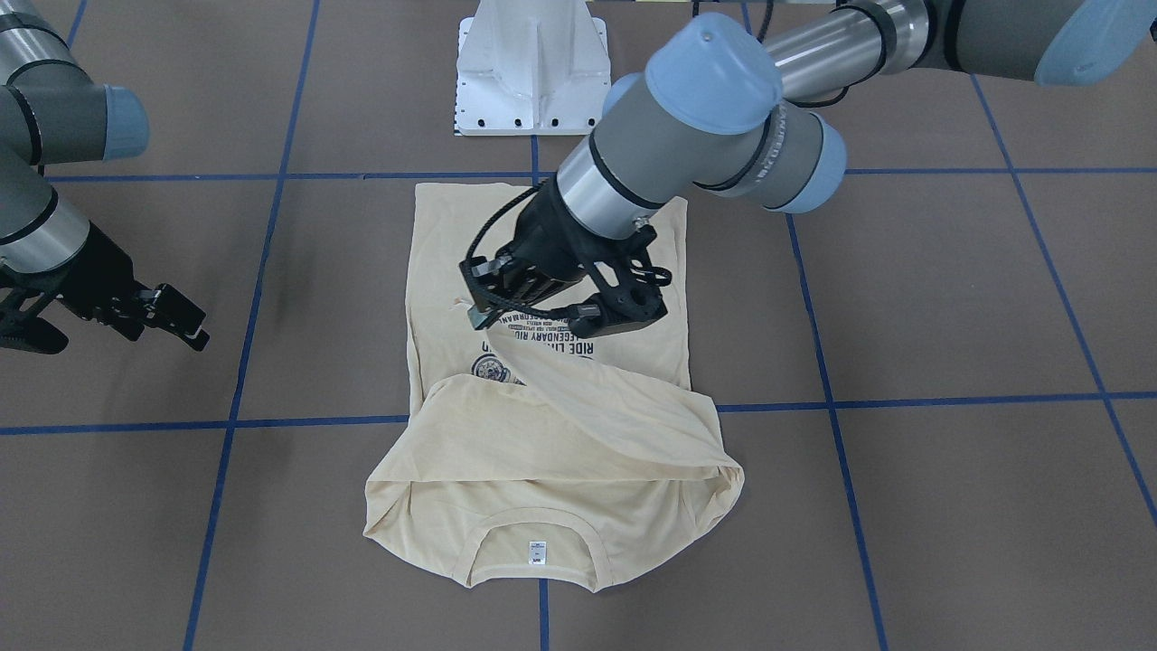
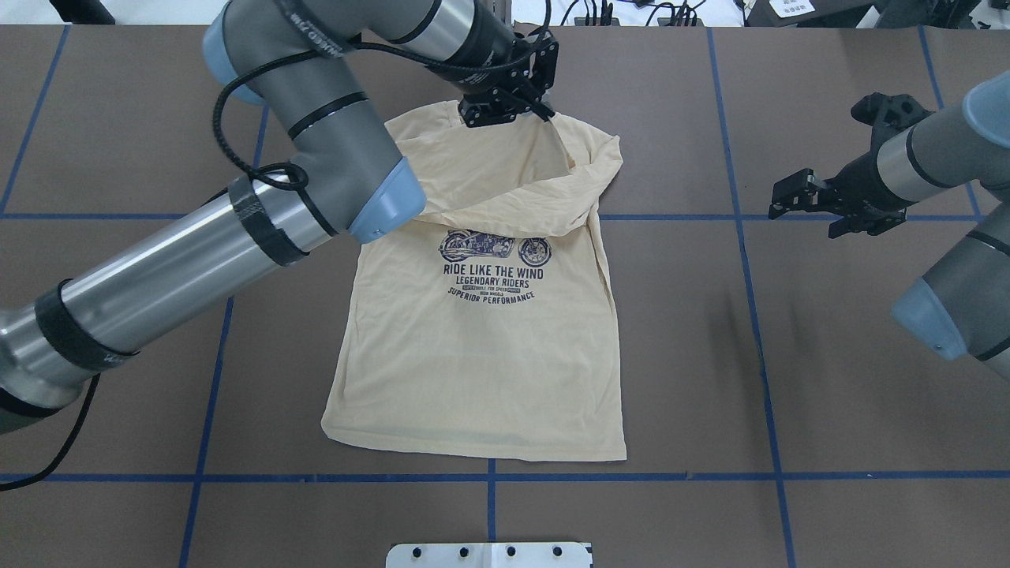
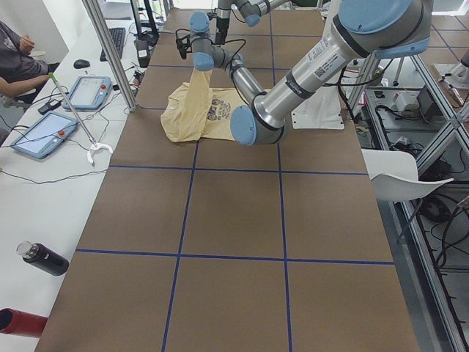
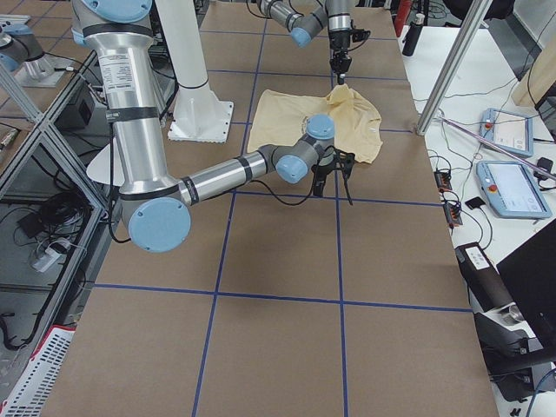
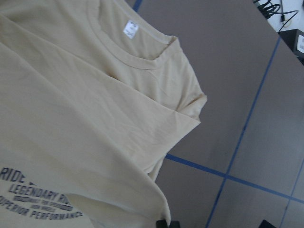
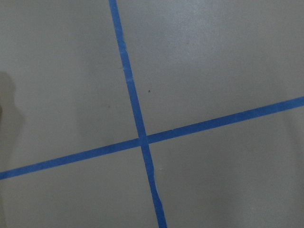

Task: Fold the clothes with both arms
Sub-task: 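Grasp the other sleeve cuff with the left gripper and fold it across the shirt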

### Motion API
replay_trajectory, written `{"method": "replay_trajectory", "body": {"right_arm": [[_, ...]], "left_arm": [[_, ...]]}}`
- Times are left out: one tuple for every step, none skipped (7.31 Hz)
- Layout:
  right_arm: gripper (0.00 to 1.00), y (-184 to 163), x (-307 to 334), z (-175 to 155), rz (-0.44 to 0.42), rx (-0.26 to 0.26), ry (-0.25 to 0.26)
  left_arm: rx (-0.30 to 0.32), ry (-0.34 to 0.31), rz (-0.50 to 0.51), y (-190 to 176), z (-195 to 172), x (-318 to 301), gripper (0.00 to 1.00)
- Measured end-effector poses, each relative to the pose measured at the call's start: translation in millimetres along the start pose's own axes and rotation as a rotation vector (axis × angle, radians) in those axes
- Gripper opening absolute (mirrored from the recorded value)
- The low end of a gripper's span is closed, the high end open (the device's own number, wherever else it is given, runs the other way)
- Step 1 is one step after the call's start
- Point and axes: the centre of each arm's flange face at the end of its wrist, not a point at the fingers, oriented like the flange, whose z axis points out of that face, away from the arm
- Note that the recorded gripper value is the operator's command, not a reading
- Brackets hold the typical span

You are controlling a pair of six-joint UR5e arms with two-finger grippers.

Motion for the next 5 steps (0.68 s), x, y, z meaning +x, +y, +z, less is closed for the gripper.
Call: {"method": "replay_trajectory", "body": {"right_arm": [[0.99,0,0,0,-0.001,0.0,0.0],[0.99,0,0,0,-0.002,0.001,0.0],[0.99,0,-1,0,-0.003,0.001,0.0],[0.99,0,-1,0,-0.003,0.002,0.0],[0.99,0,-1,0,-0.002,0.002,0.0]], "left_arm": [[0.019,0.017,0.006,5,14,11,0.0],[0.04,0.028,0.013,17,36,10,0.0],[0.058,0.032,0.018,30,60,3,0.0],[0.064,0.031,0.02,36,76,-5,0.05],[0.073,0.036,0.022,38,87,-10,0.58]]}}
